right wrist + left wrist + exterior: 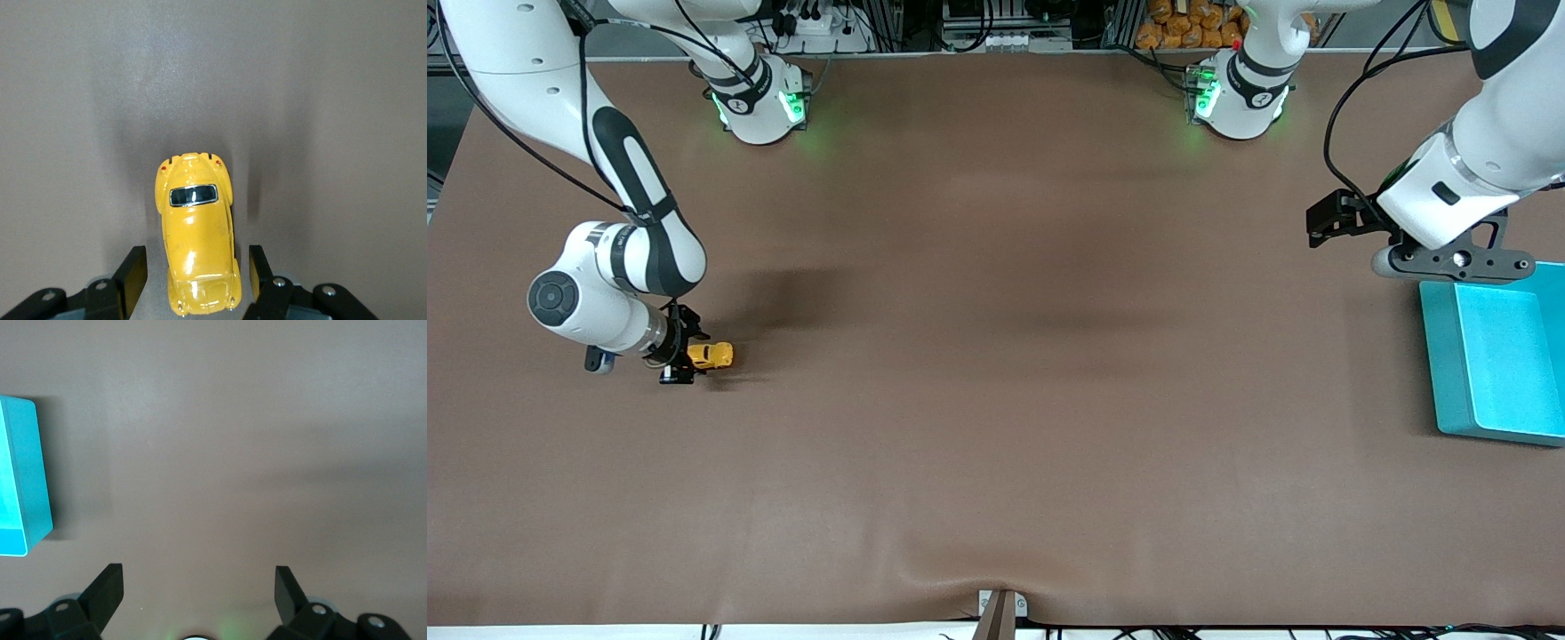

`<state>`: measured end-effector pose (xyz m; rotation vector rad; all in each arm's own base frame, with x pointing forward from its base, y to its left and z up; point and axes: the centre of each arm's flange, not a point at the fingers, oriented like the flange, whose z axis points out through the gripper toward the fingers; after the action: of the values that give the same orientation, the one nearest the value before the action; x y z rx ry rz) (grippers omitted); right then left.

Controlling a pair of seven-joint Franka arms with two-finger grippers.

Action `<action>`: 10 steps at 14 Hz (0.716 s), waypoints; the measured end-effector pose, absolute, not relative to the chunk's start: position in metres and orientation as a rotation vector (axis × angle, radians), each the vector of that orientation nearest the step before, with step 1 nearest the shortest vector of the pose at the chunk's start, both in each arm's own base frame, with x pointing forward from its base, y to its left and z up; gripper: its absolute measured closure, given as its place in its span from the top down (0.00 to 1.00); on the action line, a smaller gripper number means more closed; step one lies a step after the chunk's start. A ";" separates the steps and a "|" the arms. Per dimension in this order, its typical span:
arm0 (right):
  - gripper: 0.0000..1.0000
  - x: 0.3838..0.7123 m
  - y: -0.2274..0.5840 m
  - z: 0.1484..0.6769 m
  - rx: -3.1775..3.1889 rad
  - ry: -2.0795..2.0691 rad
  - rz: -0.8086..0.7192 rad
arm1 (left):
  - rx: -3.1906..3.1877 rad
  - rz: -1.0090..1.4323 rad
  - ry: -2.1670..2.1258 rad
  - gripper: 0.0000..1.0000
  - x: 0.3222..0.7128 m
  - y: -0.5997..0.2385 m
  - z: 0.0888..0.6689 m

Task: Wind and store yellow beetle car
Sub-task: 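Close the right gripper on the yellow car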

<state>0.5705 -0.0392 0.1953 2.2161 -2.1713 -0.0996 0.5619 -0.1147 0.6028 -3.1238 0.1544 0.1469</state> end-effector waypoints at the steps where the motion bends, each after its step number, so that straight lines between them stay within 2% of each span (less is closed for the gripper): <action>1: 0.67 0.570 -0.039 0.194 2.215 -2.171 -0.102 | -3.124 0.147 0.154 1.00 0.562 -0.115 0.603; 2: 0.67 0.569 -0.039 0.194 2.213 -2.170 -0.105 | -3.124 0.147 0.154 1.00 0.562 -0.115 0.603; 3: 0.60 0.568 -0.039 0.193 2.212 -2.169 -0.107 | -3.124 0.147 0.153 1.00 0.562 -0.115 0.603; 4: 0.47 0.568 -0.039 0.193 2.213 -2.169 -0.106 | -3.124 0.147 0.153 1.00 0.562 -0.114 0.603; 5: 0.43 0.568 -0.039 0.194 2.214 -2.170 -0.104 | -3.124 0.147 0.152 1.00 0.562 -0.114 0.603; 10: 0.43 0.568 -0.040 0.194 2.212 -2.171 -0.104 | -3.124 0.147 0.152 1.00 0.562 -0.114 0.603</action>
<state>0.5681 -0.0401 0.1939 2.2118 -2.1714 -0.1035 0.5620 -0.1143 0.6028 -3.1239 0.1523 0.1467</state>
